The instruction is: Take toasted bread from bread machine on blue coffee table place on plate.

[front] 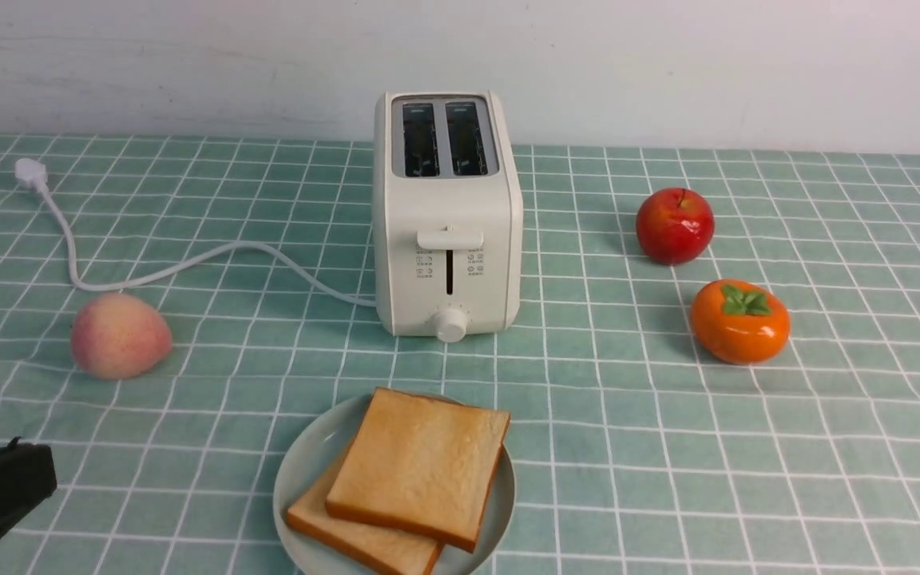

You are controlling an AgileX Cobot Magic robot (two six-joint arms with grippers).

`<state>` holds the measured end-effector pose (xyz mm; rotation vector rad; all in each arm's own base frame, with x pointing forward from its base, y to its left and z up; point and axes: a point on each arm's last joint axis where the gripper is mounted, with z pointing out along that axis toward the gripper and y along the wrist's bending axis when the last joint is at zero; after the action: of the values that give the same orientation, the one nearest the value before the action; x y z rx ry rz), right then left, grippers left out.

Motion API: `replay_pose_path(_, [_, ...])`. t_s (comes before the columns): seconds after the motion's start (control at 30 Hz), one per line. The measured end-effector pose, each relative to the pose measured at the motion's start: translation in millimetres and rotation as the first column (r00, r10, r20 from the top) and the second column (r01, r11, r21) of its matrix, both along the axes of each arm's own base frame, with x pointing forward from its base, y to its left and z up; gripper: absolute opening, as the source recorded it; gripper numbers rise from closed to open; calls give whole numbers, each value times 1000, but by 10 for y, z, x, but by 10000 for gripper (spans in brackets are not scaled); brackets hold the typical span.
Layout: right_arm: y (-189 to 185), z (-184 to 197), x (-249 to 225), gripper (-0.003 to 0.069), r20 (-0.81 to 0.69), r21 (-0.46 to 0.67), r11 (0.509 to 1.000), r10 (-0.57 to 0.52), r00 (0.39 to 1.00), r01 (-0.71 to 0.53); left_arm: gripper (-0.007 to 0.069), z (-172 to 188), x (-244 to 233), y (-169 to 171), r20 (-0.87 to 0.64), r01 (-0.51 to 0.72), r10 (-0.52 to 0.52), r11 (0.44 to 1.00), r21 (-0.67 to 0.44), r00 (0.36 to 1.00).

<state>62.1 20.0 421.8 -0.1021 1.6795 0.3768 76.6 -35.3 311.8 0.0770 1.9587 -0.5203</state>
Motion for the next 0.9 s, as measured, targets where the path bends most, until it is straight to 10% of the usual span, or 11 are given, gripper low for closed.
replay_pose_path(0.23, [-142,-1158,-388,3,288,119,993,-36,957,2,-14,11,9,-7,6,-2,2,1000,-23,1000])
replay_pose_path(0.9, [-119,-1264,-282,70,236,56,998,-38,971,25,0,-8,4,-14,-18,5,-6,1000,-22,1000])
